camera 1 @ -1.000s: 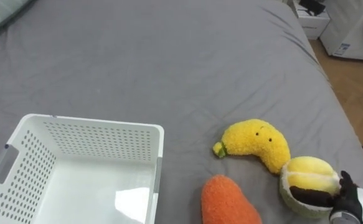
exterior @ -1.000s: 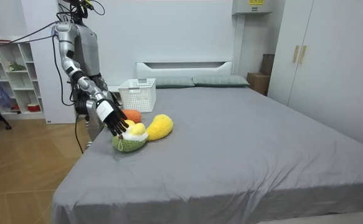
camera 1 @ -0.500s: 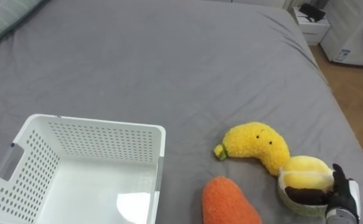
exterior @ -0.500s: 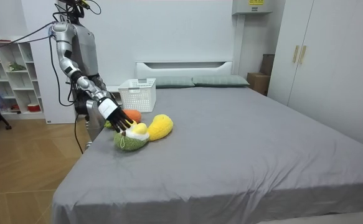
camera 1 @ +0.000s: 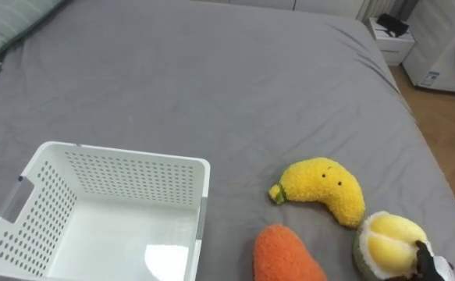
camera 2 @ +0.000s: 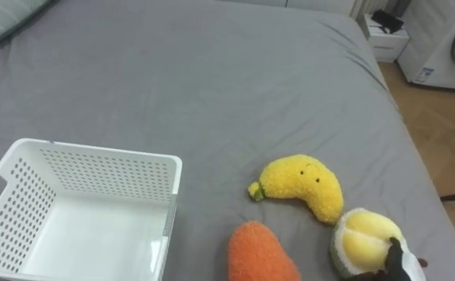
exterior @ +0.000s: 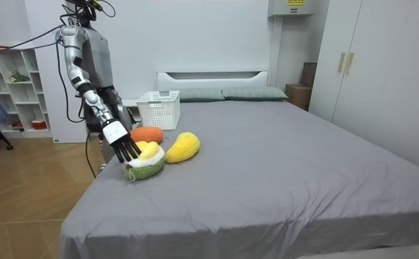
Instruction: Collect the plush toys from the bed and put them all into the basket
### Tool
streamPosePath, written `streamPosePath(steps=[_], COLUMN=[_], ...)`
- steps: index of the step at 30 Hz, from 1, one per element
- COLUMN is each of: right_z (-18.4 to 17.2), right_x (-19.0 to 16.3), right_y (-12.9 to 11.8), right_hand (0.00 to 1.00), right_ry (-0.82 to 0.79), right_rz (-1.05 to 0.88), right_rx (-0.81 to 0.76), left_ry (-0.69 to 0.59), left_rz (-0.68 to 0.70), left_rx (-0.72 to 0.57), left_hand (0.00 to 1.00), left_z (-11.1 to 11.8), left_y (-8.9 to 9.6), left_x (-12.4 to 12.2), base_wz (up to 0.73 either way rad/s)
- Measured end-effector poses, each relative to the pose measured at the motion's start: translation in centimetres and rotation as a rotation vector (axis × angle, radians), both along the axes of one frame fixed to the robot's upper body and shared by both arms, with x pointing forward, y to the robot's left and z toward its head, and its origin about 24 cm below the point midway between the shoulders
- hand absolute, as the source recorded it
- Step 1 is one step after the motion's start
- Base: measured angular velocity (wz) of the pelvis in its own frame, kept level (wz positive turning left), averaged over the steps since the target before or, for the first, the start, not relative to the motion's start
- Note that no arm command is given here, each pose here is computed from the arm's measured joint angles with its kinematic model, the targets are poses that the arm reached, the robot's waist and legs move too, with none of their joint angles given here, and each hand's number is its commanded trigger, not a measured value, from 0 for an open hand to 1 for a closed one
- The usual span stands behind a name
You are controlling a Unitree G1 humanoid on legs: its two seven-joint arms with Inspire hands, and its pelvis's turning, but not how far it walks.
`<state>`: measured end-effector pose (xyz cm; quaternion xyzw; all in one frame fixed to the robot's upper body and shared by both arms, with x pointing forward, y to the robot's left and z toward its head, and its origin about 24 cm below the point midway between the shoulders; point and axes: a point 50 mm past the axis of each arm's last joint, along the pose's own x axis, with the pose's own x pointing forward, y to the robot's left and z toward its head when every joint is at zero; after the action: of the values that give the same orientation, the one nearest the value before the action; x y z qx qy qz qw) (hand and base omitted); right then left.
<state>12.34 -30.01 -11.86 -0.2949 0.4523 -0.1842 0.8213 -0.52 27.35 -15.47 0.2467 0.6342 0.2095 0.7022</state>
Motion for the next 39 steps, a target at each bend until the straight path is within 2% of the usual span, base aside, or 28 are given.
streamPosePath(steps=[2, 3, 4, 5, 17, 39], right_z=[-0.3, -0.4, -0.5, -0.7, -0.3, -0.6], right_x=[-0.7, -0.8, -1.1, -1.3, -1.7, -2.1], right_y=[0.0, 0.0, 0.0, 0.0, -1.0, -0.6], right_hand=[0.00, 0.53, 0.64, 1.00, 1.00, 1.00], right_ry=[0.038, 0.051, 0.073, 0.095, 0.109, 0.098], right_rz=[0.008, 0.016, 0.032, 0.044, 0.050, -0.008], right_rx=[-0.010, -0.016, -0.027, -0.035, -0.125, -0.075], left_ry=[0.002, 0.002, 0.001, 0.000, 0.014, 0.009], left_rz=[0.001, 0.001, 0.000, 0.001, -0.004, -0.013], left_rx=[0.002, 0.002, 0.001, 0.001, -0.028, -0.035], left_hand=[0.00, 0.00, 0.00, 0.00, 0.00, 0.00], left_z=[0.0, 0.0, 0.0, 0.0, -0.1, 0.0], left_y=[0.0, 0.0, 0.0, 0.0, -0.2, 0.2], left_x=[0.0, 0.0, 0.1, 0.1, -0.1, 0.2], base_wz=[0.00, 0.00, 0.00, 0.00, 0.00, 0.02])
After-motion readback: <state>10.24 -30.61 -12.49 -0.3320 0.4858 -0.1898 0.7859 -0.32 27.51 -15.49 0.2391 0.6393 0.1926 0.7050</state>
